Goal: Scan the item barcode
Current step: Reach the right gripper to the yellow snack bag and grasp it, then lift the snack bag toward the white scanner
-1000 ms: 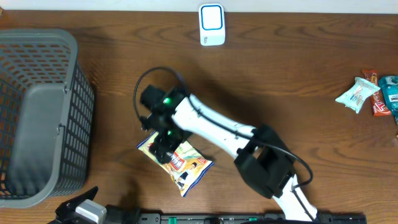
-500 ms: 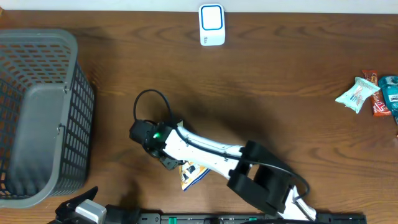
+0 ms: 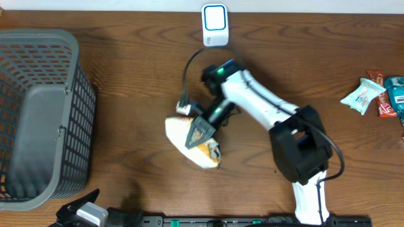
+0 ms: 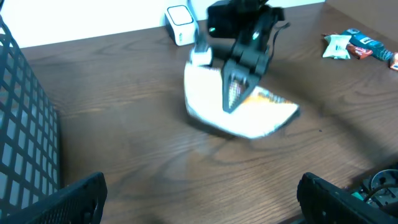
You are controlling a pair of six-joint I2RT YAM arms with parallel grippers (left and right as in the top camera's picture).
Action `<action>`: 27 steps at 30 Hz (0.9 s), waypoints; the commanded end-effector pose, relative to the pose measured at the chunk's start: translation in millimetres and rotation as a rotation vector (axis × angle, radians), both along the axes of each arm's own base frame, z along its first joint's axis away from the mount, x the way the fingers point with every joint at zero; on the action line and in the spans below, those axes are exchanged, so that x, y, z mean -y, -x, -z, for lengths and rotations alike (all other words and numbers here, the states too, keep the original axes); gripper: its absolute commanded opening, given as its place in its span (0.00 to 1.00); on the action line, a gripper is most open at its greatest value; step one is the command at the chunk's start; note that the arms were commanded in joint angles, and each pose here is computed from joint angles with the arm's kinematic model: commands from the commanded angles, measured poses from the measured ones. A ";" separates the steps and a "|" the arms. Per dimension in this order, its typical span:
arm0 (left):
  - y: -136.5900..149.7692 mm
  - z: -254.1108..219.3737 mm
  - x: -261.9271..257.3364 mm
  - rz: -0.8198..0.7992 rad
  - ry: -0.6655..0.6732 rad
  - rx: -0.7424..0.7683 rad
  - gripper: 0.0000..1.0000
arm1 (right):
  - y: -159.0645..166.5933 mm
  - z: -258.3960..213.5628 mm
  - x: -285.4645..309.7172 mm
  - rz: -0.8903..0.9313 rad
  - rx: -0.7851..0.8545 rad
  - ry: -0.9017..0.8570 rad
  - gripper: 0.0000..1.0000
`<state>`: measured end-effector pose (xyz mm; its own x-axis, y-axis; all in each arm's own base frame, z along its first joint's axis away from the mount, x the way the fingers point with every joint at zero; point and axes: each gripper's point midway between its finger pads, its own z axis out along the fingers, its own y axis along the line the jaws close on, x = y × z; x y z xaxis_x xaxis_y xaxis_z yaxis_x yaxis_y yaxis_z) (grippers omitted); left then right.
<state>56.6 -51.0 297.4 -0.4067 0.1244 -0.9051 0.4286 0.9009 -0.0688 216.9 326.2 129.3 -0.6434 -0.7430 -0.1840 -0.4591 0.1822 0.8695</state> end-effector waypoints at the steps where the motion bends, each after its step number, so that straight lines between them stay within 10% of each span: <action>1: 1.6 -2.1 1.7 0.012 0.005 0.009 0.98 | -17.5 -75.3 -13.9 0.085 0.020 -0.462 0.01; 8: 1.6 -2.1 1.7 0.012 0.004 0.009 0.98 | -11.7 -28.2 1.0 -0.059 0.190 -0.259 0.01; 16: 1.6 -2.1 1.7 0.012 0.004 0.009 0.98 | -82.7 75.1 77.5 0.168 0.449 0.700 0.01; 20: 1.6 -2.1 1.7 0.012 0.004 0.009 0.98 | -123.0 81.0 109.9 0.442 0.553 0.970 0.59; 22: 1.6 -2.1 1.7 0.012 0.004 0.009 0.98 | -125.0 77.6 105.9 0.448 0.554 0.950 0.64; 27: 1.6 -2.1 1.7 0.012 0.004 0.009 0.98 | -130.0 41.2 91.4 0.472 0.566 0.881 0.15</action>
<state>56.6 -51.0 297.4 -0.4065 0.1247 -0.9051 0.4287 0.9008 -0.0684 325.5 228.6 43.2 -0.8446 -0.5327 0.0533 -0.5268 0.8447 0.0948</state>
